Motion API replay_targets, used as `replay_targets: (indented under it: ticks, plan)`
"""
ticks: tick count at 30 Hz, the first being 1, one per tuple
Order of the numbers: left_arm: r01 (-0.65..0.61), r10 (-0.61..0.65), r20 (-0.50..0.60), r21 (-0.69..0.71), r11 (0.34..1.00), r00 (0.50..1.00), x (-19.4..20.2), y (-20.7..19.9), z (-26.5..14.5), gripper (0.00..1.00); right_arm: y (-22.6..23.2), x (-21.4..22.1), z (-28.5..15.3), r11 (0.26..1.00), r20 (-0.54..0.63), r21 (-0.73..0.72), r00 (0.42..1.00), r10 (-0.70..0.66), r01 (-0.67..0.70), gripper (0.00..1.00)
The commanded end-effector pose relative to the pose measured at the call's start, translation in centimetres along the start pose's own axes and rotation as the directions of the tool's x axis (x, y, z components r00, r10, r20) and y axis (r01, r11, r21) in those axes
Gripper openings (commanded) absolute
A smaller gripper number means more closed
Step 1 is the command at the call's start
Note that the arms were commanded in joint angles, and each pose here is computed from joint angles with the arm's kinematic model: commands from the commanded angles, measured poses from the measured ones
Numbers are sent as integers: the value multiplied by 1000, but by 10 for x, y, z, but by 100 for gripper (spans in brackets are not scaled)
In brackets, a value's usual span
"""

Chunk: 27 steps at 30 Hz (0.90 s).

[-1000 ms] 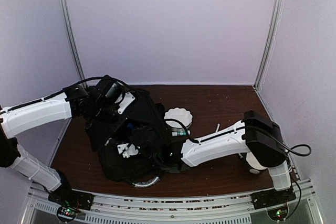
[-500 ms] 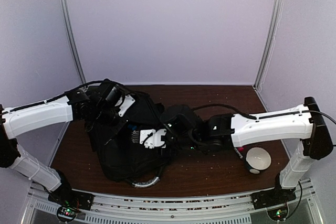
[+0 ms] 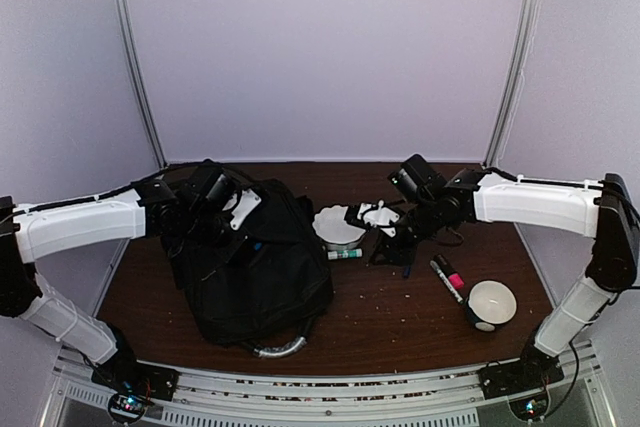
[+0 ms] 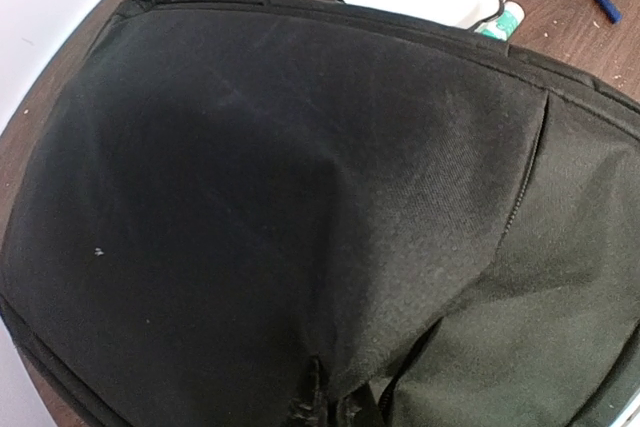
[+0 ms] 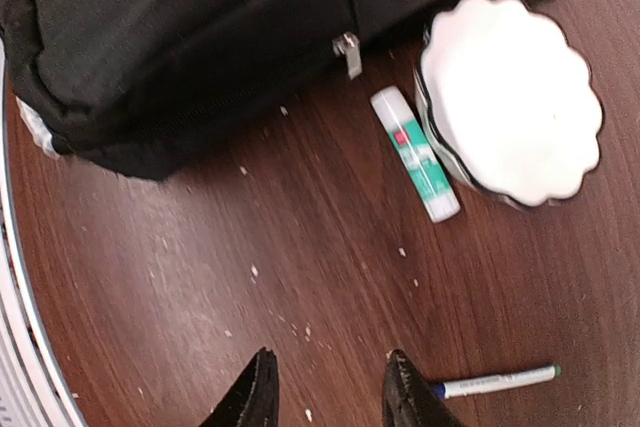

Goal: Pack the student bag
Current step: Pick up the pen from the center of the board.

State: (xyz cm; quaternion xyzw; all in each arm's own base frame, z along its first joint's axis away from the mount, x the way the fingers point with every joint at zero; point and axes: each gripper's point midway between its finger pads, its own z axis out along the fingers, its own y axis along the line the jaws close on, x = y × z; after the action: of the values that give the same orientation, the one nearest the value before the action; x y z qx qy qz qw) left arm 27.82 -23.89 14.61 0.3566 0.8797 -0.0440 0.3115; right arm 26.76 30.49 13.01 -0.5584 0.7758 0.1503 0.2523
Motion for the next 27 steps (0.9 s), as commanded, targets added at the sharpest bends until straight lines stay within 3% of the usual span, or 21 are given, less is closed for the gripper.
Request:
replay_targets:
  ticks: [1,8,11,13,19,27]
  plan:
    - [24,-29,84,51,998,996,-23,-8,12,0,-20,56,-11,998,-153,-59,988,7,-16,35]
    - [29,-34,71,74,997,997,-19,-13,20,0,-75,96,-18,997,-295,-8,953,-70,71,37]
    - [30,-35,66,76,997,997,-16,-13,21,0,-100,101,-19,996,-340,38,938,-65,82,36]
    - [30,-35,61,74,997,998,-15,-13,20,0,-112,105,-21,998,-367,64,930,8,16,35]
    - [32,-37,67,73,997,997,-14,-12,16,0,-111,148,-34,985,-499,134,851,162,-109,36]
    - [29,-33,54,75,997,998,-9,-13,16,0,-86,195,-37,972,-600,148,765,235,-182,39]
